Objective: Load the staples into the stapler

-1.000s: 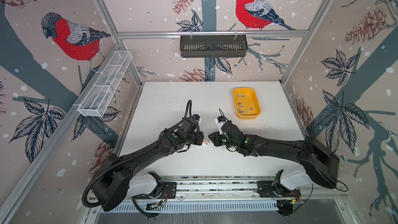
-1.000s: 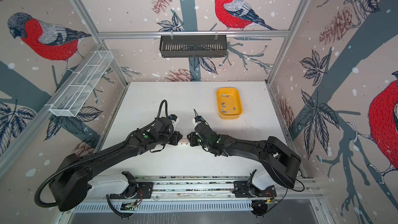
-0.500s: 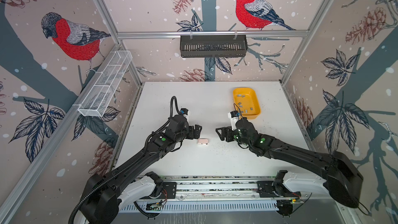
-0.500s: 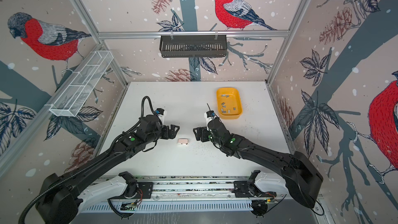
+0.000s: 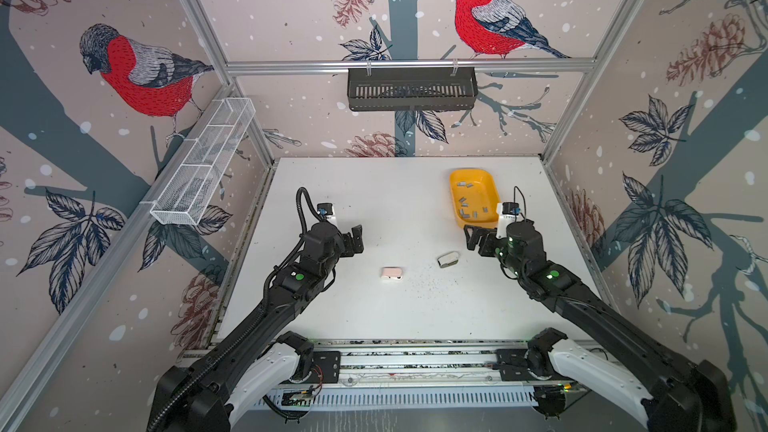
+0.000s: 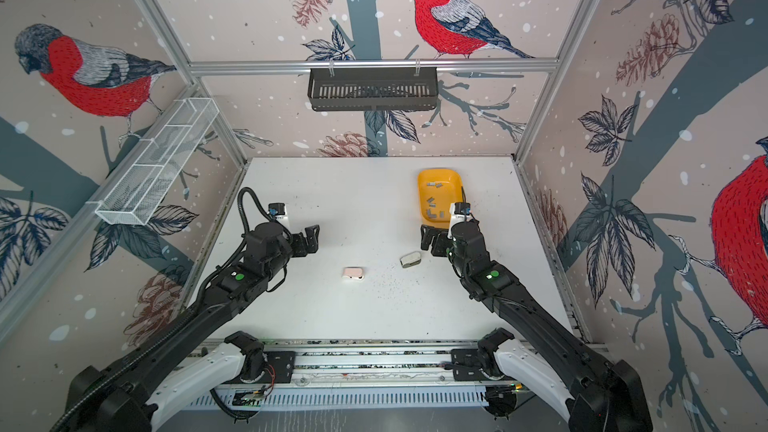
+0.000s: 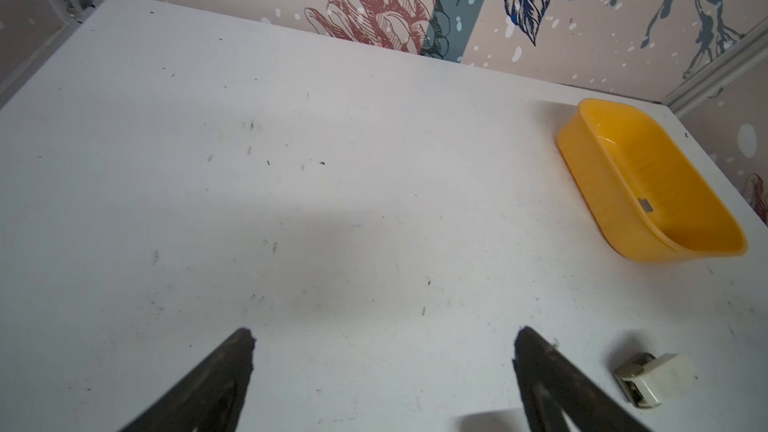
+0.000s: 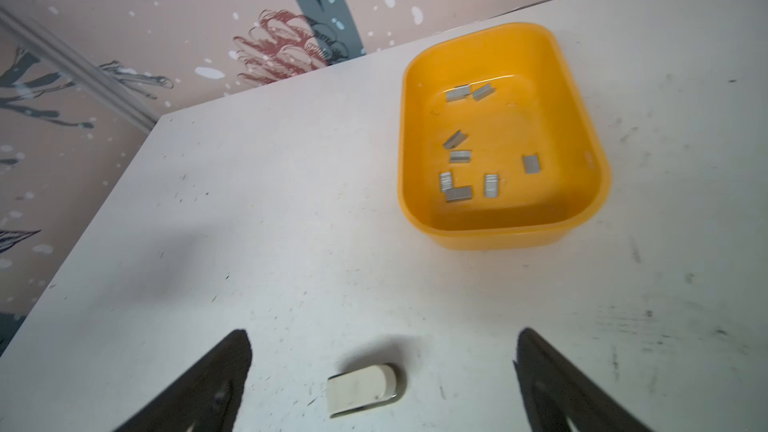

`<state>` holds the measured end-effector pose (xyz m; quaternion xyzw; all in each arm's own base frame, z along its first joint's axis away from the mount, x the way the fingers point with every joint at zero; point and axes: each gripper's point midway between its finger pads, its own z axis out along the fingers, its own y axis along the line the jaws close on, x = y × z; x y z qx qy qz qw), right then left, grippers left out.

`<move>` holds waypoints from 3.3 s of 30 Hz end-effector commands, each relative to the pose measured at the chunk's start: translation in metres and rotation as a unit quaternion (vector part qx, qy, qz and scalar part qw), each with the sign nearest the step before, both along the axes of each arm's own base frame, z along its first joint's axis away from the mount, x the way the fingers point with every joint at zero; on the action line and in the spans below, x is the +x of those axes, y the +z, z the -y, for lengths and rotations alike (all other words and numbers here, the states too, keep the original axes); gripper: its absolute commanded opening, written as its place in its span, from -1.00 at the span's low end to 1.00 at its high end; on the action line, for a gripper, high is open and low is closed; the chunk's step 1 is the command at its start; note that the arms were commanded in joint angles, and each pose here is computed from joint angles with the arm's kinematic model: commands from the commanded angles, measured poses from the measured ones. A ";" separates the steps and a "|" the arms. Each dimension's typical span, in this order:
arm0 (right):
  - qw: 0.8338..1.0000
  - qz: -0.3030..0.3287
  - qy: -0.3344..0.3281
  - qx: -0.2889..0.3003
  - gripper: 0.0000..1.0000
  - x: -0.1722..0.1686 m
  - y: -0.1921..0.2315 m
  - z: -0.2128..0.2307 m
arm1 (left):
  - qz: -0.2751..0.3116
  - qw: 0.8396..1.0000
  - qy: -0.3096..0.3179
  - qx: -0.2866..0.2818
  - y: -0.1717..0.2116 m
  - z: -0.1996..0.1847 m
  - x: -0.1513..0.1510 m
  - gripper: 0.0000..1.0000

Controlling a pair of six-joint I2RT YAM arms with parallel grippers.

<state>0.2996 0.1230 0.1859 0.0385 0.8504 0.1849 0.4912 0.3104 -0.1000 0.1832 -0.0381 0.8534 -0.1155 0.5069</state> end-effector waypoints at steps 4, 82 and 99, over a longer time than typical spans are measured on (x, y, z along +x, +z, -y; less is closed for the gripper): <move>0.996 0.014 -0.086 -0.013 0.99 0.010 0.000 0.053 | 0.062 0.994 0.068 0.063 0.011 -0.037 0.015 0.94; 0.938 0.223 -0.187 -0.187 0.99 0.040 -0.023 0.132 | 0.147 0.981 0.065 0.110 -0.062 -0.107 0.075 0.96; 0.936 0.240 -0.144 -0.211 1.00 0.043 -0.039 0.119 | 0.147 0.981 0.066 0.110 -0.062 -0.107 0.075 0.96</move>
